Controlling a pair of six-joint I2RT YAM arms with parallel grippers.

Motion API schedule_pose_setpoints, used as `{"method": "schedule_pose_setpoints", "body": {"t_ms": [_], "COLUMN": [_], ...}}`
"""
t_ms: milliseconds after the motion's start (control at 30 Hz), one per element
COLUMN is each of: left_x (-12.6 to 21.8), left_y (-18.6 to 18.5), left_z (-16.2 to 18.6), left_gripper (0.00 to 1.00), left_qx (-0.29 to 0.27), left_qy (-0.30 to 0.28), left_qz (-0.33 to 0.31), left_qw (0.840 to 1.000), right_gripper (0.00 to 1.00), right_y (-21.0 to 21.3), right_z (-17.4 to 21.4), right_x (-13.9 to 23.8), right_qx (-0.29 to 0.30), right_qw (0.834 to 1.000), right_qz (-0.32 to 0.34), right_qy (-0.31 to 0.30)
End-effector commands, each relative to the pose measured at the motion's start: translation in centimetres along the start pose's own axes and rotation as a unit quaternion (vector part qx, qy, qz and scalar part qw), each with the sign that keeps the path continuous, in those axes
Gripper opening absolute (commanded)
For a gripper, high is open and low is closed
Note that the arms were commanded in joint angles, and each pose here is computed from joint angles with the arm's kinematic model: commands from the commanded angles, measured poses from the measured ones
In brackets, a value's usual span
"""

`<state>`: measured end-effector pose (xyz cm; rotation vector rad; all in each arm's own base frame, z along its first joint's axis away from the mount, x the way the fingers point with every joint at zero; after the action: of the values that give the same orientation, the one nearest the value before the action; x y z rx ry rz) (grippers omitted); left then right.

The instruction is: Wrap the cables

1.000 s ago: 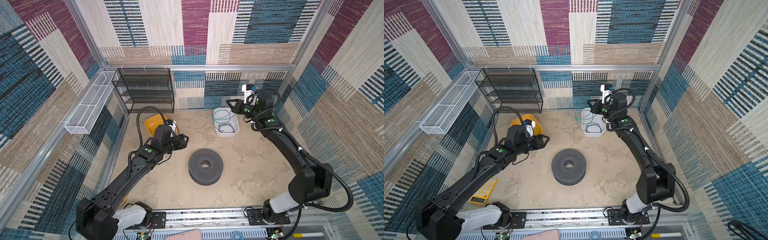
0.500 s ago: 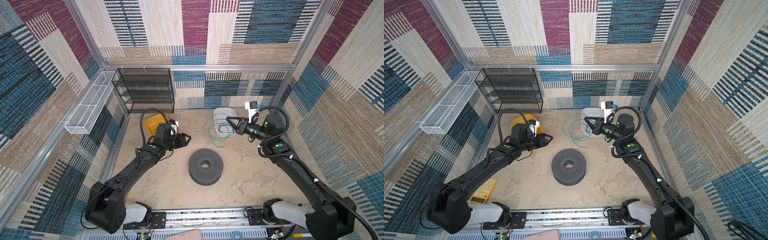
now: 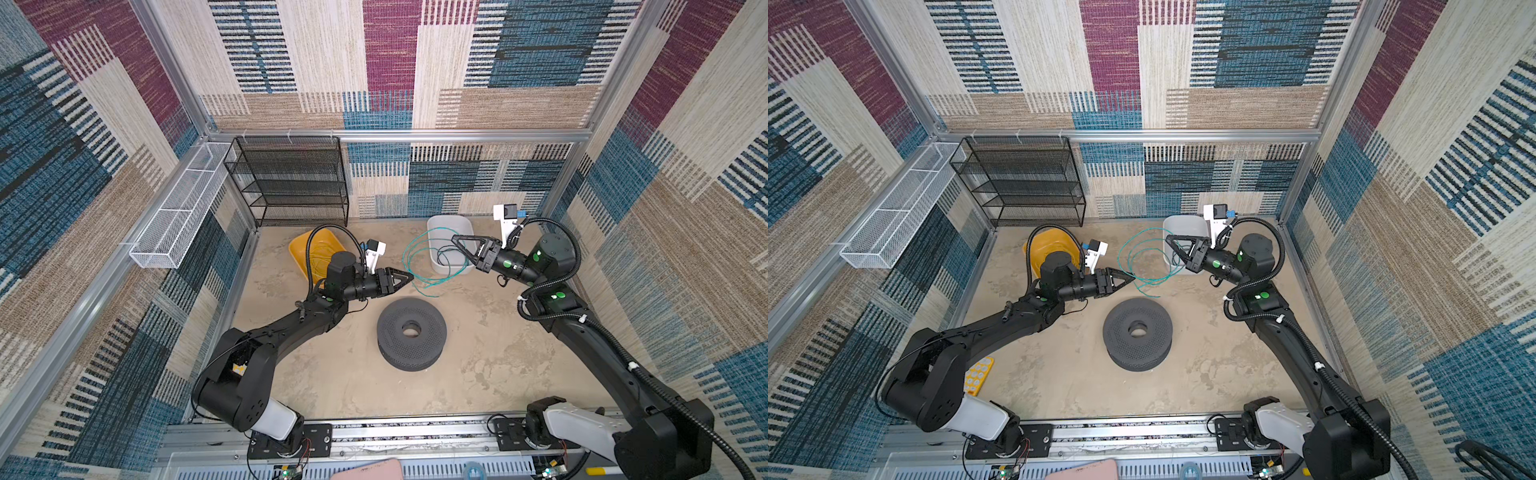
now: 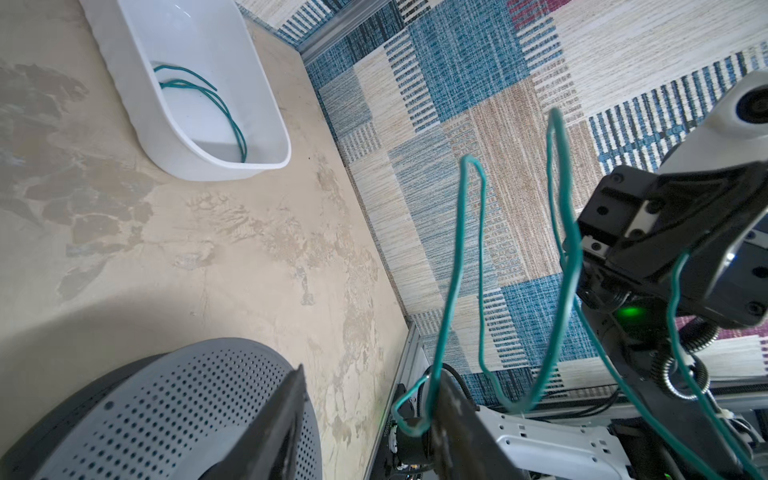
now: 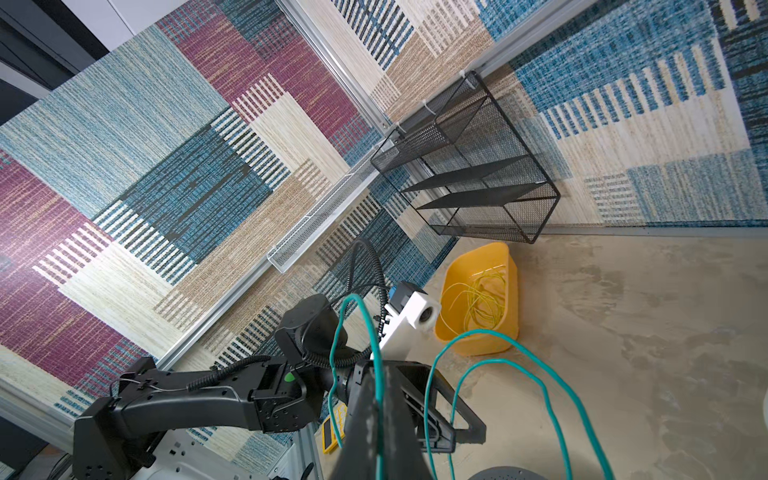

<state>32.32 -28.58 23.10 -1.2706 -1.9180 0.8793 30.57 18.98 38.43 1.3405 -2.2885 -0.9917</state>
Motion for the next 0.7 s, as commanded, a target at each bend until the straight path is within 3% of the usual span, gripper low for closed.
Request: {"method": "schedule_pose_setpoints", "body": {"t_ms": [0,333,500,667], "left_x": [-0.3,-1.2,-1.3,-0.8], "left_y": [-1.9,-1.8,-1.5,-1.4], "left_z": [-0.7,-1.4,-1.5,-1.8], "left_gripper": [0.51,0.46,0.21,0.03], "left_qx": [-0.018,-0.015,-0.014,-0.024], "left_qy": [-0.018,-0.031,-0.035,-0.046], "left_qz": [0.054,0.066,0.061,0.04], "left_qw": [0.998,0.997,0.997,0.998], "right_gripper": [0.0,0.0,0.0,0.0], "right_y": [1.3,1.2,0.9,0.6], "right_z": [-0.5,0.0,0.1,0.1], "right_x": [0.1,-0.2,-0.1,-0.1], "right_qx": [0.005,-0.003,-0.004,-0.001], "right_qw": [1.0,1.0,1.0,1.0], "right_qz": [-0.027,-0.026,-0.019,-0.011], "right_qy": [-0.008,-0.002,-0.003,-0.005]}}
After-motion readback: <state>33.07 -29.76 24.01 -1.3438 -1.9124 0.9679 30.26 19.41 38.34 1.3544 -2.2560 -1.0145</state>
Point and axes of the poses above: each gripper's point midway between its finger pads, its own x axis back along the fingers, its own y axis along the line the jaws close on, z = x × y, the point moved 2 cm from there along x, back along the fingers, and after that the axes turned 4 degrees about -x, right-handed, at the moved point
